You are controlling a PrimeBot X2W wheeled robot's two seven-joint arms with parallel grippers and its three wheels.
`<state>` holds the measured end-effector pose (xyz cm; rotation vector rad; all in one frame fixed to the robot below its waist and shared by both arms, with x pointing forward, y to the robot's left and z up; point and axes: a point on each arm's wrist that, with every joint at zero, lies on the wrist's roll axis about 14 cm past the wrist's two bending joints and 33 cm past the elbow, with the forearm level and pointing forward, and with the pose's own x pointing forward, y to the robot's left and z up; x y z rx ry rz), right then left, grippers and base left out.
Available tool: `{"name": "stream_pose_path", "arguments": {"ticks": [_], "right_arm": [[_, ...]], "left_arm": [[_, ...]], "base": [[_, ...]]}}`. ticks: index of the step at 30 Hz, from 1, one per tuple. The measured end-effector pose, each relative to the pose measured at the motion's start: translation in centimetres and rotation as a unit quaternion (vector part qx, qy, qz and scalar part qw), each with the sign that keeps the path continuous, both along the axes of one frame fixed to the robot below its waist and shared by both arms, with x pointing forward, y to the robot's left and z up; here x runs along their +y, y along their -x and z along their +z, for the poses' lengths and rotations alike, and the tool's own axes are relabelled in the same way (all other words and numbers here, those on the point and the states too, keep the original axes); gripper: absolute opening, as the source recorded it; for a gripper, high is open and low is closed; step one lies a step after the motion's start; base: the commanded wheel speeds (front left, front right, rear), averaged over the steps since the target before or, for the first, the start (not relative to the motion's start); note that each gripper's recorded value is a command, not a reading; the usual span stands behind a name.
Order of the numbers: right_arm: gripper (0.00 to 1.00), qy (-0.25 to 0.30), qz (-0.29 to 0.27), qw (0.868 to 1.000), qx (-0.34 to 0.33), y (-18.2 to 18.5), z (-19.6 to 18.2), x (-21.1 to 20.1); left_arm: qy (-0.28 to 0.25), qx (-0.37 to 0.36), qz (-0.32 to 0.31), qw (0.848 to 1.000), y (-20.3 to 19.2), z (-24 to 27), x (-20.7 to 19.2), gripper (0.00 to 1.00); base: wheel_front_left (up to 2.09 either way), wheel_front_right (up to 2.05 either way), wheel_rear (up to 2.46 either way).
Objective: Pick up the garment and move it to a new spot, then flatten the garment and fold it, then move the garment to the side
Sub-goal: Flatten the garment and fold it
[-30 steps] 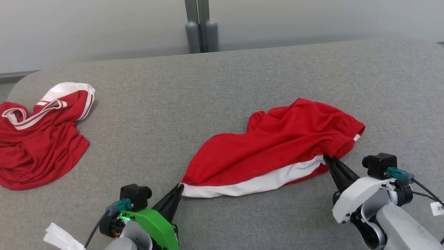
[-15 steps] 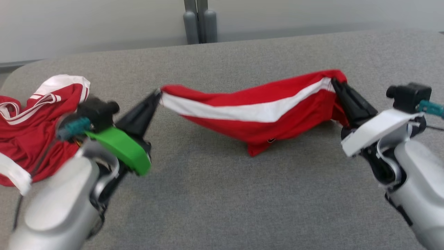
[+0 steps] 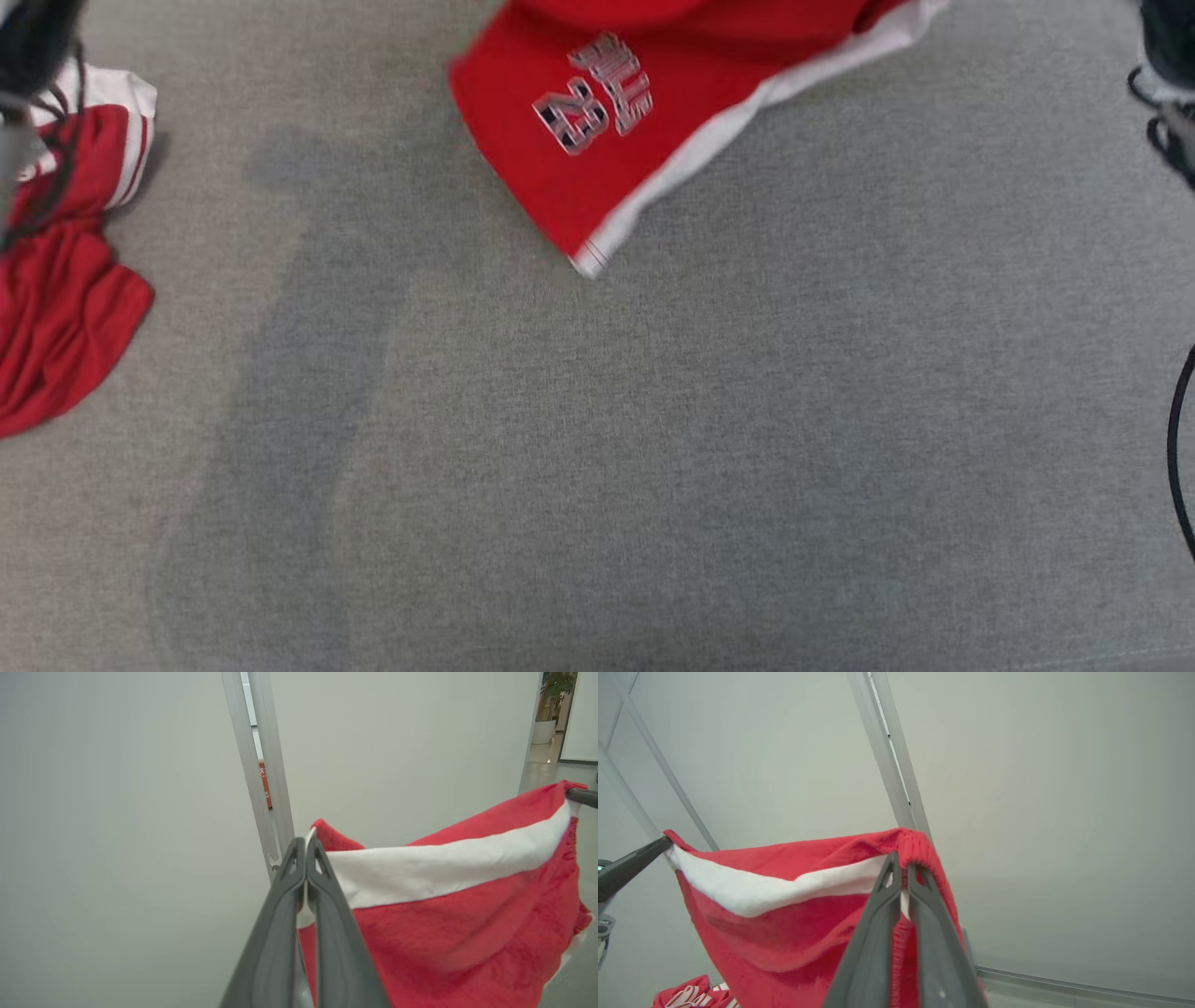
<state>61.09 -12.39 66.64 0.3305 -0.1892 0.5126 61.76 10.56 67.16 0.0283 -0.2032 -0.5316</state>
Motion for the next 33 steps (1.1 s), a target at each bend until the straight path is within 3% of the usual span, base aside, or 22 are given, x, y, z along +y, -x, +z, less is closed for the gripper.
{"name": "stream_pose_path", "arguments": {"ticks": [4, 8, 10, 16, 24, 29, 33], "right_arm": [[0.00, -0.054, 0.010, 0.998, -0.023, -3.1, 2.7, 0.6], [0.00, -0.072, 0.015, 0.997, -0.034, -5.6, 3.5, 1.2], [0.00, -0.088, 0.020, 0.996, -0.028, -6.5, 3.1, 1.7], [0.00, -0.067, 0.041, 0.997, 0.005, -7.2, 0.0, 3.9], [0.00, -0.022, 0.056, 0.991, 0.117, -3.4, -7.9, 3.5], [0.00, 0.002, 0.087, 0.972, 0.217, 1.7, -12.7, 3.6], [0.00, 0.026, 0.116, 0.953, 0.279, 6.3, -14.9, 3.5]], "left_arm": [[0.009, -0.032, 0.021, 0.999, -3.5, 1.9, 1.0, 0.00], [-0.004, -0.051, 0.037, 0.998, -6.1, 2.4, 1.6, 0.00], [-0.022, -0.055, 0.042, 0.997, -7.0, 1.9, 1.7, 0.00], [-0.021, -0.028, 0.046, 0.998, -7.7, -0.4, 2.1, 0.00], [-0.044, 0.132, 0.024, 0.990, -3.1, -9.8, 2.6, 0.00], [-0.086, 0.223, 0.019, 0.971, 1.9, -14.5, 4.7, 0.00], [-0.067, 0.300, 0.008, 0.952, 6.2, -16.5, 4.6, 0.00]], "base": [[0.00, 0.00, 0.00], [0.00, 0.00, 0.00], [0.00, 0.00, 0.00], [0.00, 0.00, 0.00], [0.00, 0.00, 0.00], [0.00, 0.00, 0.00], [0.00, 0.00, 0.00]]}}
